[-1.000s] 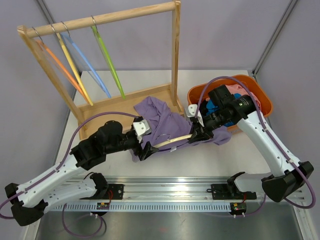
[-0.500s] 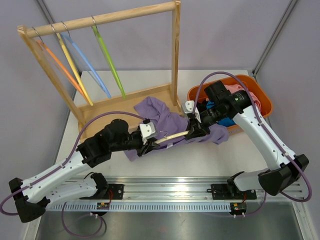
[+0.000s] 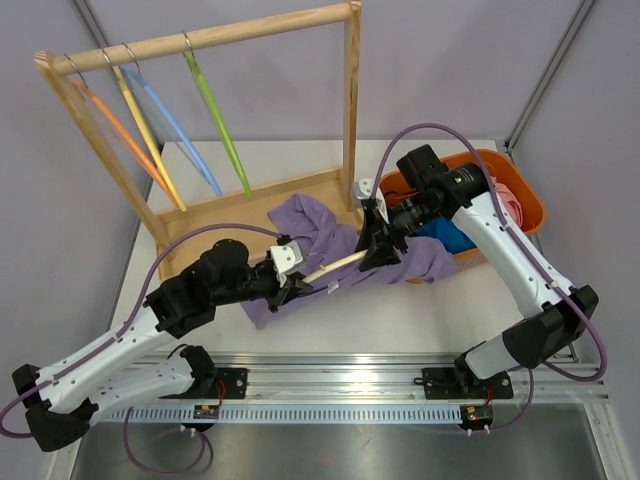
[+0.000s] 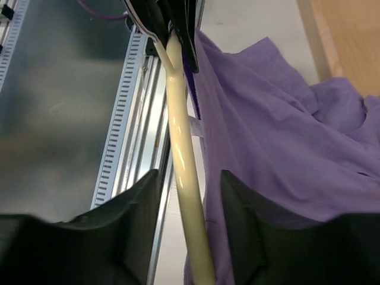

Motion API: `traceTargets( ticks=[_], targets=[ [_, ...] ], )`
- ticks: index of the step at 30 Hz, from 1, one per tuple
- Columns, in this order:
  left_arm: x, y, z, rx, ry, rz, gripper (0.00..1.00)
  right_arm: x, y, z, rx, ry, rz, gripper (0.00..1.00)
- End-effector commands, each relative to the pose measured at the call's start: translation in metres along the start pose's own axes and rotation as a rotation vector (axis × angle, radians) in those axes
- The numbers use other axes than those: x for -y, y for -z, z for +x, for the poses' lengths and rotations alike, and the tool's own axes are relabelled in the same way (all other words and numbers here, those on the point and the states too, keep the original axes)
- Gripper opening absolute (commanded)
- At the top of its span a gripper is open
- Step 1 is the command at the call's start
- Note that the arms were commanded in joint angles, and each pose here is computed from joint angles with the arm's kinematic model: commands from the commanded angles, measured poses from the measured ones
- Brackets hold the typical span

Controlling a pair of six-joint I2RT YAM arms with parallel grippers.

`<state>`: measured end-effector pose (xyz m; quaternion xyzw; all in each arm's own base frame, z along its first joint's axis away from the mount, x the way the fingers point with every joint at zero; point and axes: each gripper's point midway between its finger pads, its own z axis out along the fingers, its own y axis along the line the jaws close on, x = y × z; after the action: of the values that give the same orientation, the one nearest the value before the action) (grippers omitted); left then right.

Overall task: Remove the t-shirt from the hanger
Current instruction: Remove the tshirt from the hanger

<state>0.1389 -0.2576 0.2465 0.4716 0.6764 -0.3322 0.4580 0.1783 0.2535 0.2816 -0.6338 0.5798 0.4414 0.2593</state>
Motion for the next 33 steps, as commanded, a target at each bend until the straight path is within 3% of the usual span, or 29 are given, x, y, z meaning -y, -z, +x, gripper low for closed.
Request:
traceTargets(
  ticks=[1,4,7,12,20,25,33],
  targets=[
    [-0.016,0.014,-0.021,0.066,0.078,-0.117,0.0,0.007,0.006,-0.053,0.128,-0.035,0.046,0.57],
    [-0.023,0.019,-0.017,0.058,0.169,-0.171,0.0,0.037,0.024,-0.086,0.176,-0.02,0.236,0.75],
    [-0.03,0.023,-0.016,0.061,0.249,-0.226,0.0,0.05,0.043,-0.117,0.243,-0.043,0.365,0.85],
    [-0.04,0.034,-0.032,0.13,0.399,-0.312,0.0,0.061,0.062,-0.131,0.277,-0.128,0.507,0.81],
    [-0.044,0.048,-0.073,0.297,0.65,-0.325,0.0,0.09,0.068,-0.081,0.295,-0.458,0.75,0.72],
    [-0.042,0.048,-0.093,0.363,0.682,-0.289,0.0,0.112,0.055,-0.068,0.286,-0.578,0.779,0.7],
    [-0.041,0.051,-0.107,0.377,0.675,-0.271,0.0,0.13,0.048,-0.101,0.364,-0.564,0.751,0.68]
  ],
)
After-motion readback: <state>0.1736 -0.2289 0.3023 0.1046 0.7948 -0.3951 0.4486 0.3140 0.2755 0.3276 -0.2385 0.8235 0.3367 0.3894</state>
